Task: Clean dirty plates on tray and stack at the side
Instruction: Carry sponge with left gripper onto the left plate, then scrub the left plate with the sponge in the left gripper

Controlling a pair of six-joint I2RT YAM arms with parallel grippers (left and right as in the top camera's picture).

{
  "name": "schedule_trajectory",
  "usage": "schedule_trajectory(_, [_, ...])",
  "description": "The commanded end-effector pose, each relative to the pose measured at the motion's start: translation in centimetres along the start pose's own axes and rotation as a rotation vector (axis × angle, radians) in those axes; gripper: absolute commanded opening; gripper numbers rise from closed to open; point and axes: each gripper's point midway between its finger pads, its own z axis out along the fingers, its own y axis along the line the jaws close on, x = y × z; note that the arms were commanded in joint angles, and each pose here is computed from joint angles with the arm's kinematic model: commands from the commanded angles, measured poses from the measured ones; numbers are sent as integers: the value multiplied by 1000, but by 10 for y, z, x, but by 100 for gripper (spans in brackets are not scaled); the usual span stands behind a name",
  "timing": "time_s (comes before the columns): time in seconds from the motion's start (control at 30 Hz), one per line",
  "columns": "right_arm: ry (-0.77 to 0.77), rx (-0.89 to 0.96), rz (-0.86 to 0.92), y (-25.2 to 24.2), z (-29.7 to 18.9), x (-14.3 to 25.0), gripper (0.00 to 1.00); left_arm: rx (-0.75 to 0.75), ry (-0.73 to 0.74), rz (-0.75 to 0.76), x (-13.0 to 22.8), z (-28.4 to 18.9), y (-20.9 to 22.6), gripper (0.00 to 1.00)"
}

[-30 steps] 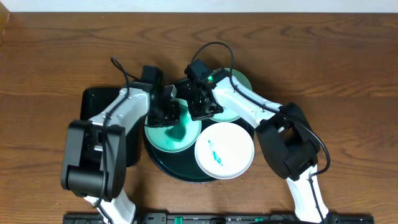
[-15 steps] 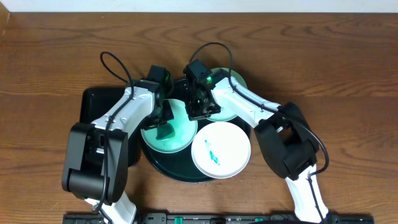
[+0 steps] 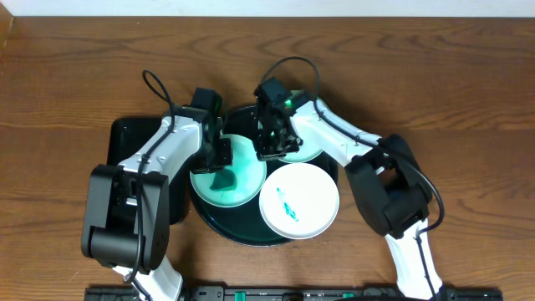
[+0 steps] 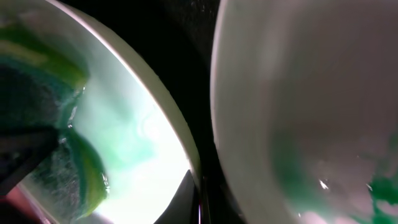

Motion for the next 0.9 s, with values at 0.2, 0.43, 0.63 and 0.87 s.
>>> schedule_trajectory(0.2, [80,-119,80,-20,13,14,1,-219,58,-192,25,23,31,7])
schedule_trajectory(0.43, [74,-118,71,-19,14,13,1,161,174,217,50,24,-50,7])
schedule_trajectory(0.63, [63,-114,66,-20,14,11,1,294,170,276,50,17,-69,7])
schedule_trajectory(0.87, [59,-103,66,-22,14,10,1,92,26,188,-1,8,-29,7])
